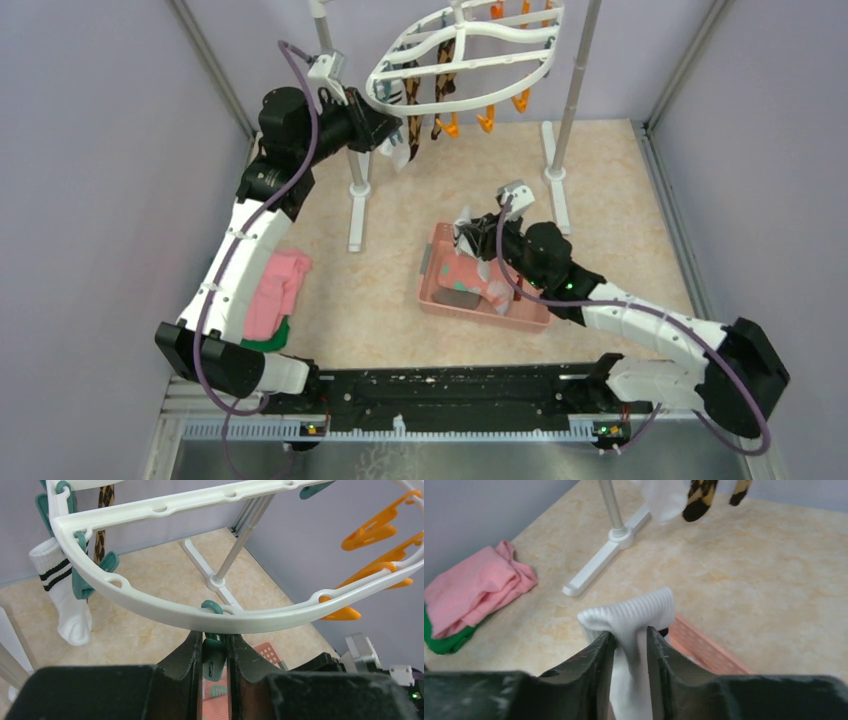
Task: Remove the socks clipped to the hanger
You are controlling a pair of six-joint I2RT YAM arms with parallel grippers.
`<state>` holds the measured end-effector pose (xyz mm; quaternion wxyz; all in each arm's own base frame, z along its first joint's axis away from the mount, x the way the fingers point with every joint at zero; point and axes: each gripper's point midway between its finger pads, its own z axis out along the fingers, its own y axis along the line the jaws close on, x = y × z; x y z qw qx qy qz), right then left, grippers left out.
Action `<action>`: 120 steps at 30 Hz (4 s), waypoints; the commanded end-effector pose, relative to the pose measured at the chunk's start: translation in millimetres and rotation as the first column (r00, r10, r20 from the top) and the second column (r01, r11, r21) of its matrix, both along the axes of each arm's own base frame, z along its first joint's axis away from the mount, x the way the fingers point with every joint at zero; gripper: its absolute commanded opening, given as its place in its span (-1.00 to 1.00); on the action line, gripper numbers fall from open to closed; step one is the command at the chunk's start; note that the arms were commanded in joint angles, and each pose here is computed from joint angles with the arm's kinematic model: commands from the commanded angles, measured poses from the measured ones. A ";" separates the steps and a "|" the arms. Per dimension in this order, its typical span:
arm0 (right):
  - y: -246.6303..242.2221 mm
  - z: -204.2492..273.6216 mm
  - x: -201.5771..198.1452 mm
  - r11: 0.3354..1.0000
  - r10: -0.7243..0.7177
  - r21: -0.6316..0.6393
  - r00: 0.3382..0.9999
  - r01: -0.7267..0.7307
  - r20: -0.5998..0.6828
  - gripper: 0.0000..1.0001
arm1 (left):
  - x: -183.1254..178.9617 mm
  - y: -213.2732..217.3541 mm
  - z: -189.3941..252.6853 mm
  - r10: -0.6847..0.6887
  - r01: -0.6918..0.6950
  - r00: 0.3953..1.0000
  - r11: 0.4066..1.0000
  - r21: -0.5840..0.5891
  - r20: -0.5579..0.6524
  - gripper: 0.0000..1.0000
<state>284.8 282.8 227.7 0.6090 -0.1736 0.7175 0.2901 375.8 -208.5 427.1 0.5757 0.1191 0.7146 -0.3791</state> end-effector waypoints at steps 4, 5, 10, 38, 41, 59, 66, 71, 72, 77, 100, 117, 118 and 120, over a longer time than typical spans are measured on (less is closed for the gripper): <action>-33.3 64.4 -5.2 0.994 -0.095 0.051 0.995 0.093 0.042 0.28 | -1.2 -15.8 9.8 -0.033 0.029 0.995 0.998 0.050 0.089 -1.00; -34.9 78.2 -6.2 0.993 -0.098 0.068 0.994 0.095 0.052 0.47 | -2.0 -16.6 14.3 -0.033 0.026 0.993 0.998 0.061 0.110 -1.00; -35.8 142.5 -6.1 0.990 -0.103 0.107 0.990 0.092 0.099 0.97 | -7.8 -11.7 22.0 -0.024 0.009 0.987 0.996 0.092 0.160 -0.46; -48.4 239.2 32.0 0.917 -0.252 0.361 0.950 0.172 0.187 0.97 | -5.3 86.6 -107.0 0.171 -0.152 0.984 0.952 0.265 -0.052 0.98; -59.8 242.5 36.2 0.906 -0.279 0.376 0.943 0.196 0.181 0.97 | 17.3 77.9 -119.3 0.127 -0.112 0.991 0.962 0.251 -0.042 0.98; -105.9 229.2 39.4 0.873 -0.309 0.427 0.945 0.236 0.110 0.97 | 104.7 51.7 -141.6 0.064 -0.059 0.998 0.984 0.167 -0.024 0.83; -108.4 234.4 31.9 0.873 -0.296 0.438 0.947 0.216 0.123 0.96 | 123.6 61.7 -158.7 0.150 -0.145 0.989 0.975 0.169 -0.016 0.65; -105.9 236.5 31.1 0.872 -0.282 0.446 0.952 0.201 0.122 0.95 | 116.5 57.3 -179.8 0.129 -0.118 0.990 0.981 0.156 -0.064 0.72; -105.4 236.8 31.1 0.873 -0.279 0.446 0.952 0.198 0.123 0.95 | 116.9 57.9 -185.4 0.134 -0.119 0.988 0.980 0.160 -0.082 0.72; -103.4 235.6 32.1 0.873 -0.274 0.448 0.954 0.193 0.122 0.94 | 111.5 57.1 -212.7 0.133 -0.105 0.977 0.981 0.163 -0.169 0.72; -98.1 214.1 25.3 0.873 -0.229 0.456 0.971 0.171 0.075 0.90 | 147.2 23.3 -148.5 -0.018 0.019 1.000 1.000 -0.018 0.011 -0.22; -108.5 204.7 7.3 0.888 -0.229 0.415 0.973 0.199 0.024 0.91 | 59.2 40.4 -139.5 0.009 -0.009 1.000 0.981 0.192 0.000 -1.00; -109.6 204.3 5.7 0.889 -0.229 0.413 0.973 0.200 0.021 0.91 | 54.0 41.9 -136.3 0.006 -0.007 1.000 0.979 0.205 0.008 -1.00; -111.3 202.2 1.8 0.890 -0.227 0.408 0.974 0.202 0.013 0.93 | 42.5 43.6 -130.0 -0.006 0.000 1.000 0.972 0.236 0.024 -1.00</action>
